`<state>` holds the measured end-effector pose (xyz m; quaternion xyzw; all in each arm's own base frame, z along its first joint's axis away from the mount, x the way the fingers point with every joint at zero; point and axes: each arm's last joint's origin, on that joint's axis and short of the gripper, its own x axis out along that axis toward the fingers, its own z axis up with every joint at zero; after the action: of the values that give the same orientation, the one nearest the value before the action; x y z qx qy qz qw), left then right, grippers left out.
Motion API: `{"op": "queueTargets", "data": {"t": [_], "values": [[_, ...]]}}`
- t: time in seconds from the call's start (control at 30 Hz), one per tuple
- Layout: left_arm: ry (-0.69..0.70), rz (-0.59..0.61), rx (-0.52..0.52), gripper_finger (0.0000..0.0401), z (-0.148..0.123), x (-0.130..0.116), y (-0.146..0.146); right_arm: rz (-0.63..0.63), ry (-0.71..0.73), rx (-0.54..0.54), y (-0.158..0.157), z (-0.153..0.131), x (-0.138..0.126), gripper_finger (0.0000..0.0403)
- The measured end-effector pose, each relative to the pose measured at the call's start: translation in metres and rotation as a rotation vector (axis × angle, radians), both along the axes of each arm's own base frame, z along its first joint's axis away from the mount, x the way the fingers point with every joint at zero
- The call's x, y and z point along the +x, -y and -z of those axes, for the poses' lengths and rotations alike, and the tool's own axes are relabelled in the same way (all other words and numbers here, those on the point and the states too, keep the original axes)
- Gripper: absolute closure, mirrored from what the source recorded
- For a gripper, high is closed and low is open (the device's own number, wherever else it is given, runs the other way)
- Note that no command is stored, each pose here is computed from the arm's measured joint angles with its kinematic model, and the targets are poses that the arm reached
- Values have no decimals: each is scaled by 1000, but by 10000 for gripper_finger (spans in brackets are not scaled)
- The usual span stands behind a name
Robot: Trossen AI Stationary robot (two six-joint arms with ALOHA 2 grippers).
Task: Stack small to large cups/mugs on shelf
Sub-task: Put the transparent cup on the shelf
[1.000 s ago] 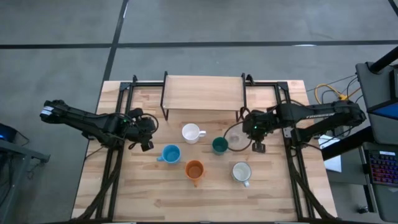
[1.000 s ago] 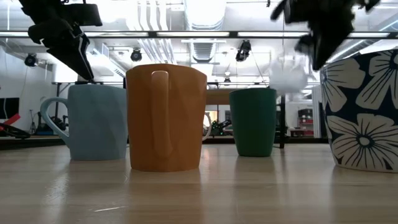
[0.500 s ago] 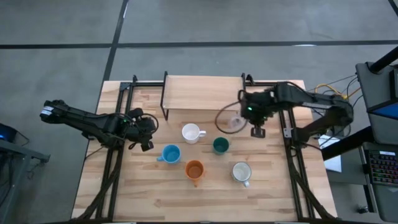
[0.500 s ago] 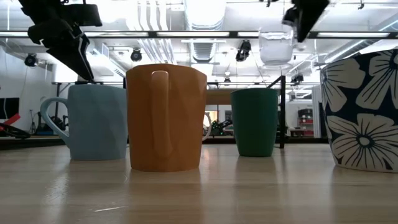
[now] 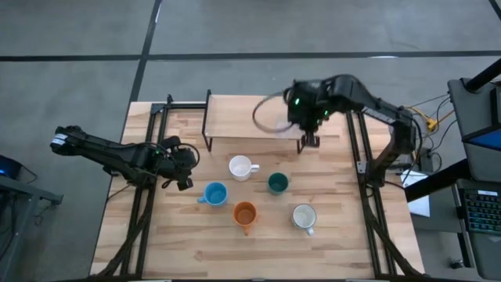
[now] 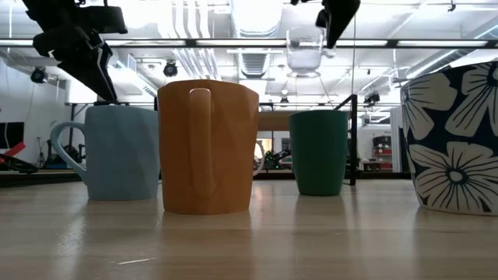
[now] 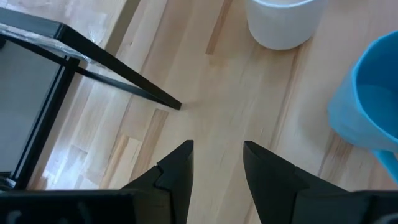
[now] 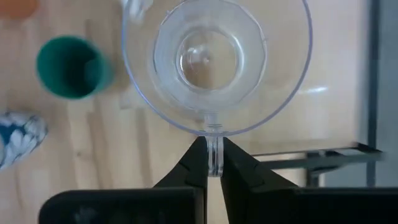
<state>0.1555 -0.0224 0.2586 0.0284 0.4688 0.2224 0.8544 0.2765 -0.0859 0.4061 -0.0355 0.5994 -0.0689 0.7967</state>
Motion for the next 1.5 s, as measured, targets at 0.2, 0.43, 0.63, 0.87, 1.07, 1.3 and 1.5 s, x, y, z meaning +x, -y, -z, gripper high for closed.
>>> {"op": "queueTargets", "data": {"t": [0.2, 0.43, 0.63, 0.87, 1.07, 1.3, 1.5], "values": [[-3, 5, -11, 276, 0, 0, 0, 103, 84, 13, 31, -18, -19, 390], [-4, 11, -22, 276, 0, 0, 1, 215, 56, 35, 53, -9, -23, 390], [-4, 11, -22, 276, 0, 0, 1, 307, 4, 64, 70, 8, -18, 385], [-4, 11, -23, 276, 1, 0, 1, 340, -46, 52, 84, 19, -16, 384], [-4, 11, -23, 276, 1, 0, 1, 365, -57, 58, 94, 22, -20, 383], [-4, 11, -23, 276, 1, 0, 1, 488, -17, 32, 112, 25, -23, 382], [-4, 10, -24, 276, 1, 0, 1, 585, 8, 45, 127, 30, -25, 382]]}}
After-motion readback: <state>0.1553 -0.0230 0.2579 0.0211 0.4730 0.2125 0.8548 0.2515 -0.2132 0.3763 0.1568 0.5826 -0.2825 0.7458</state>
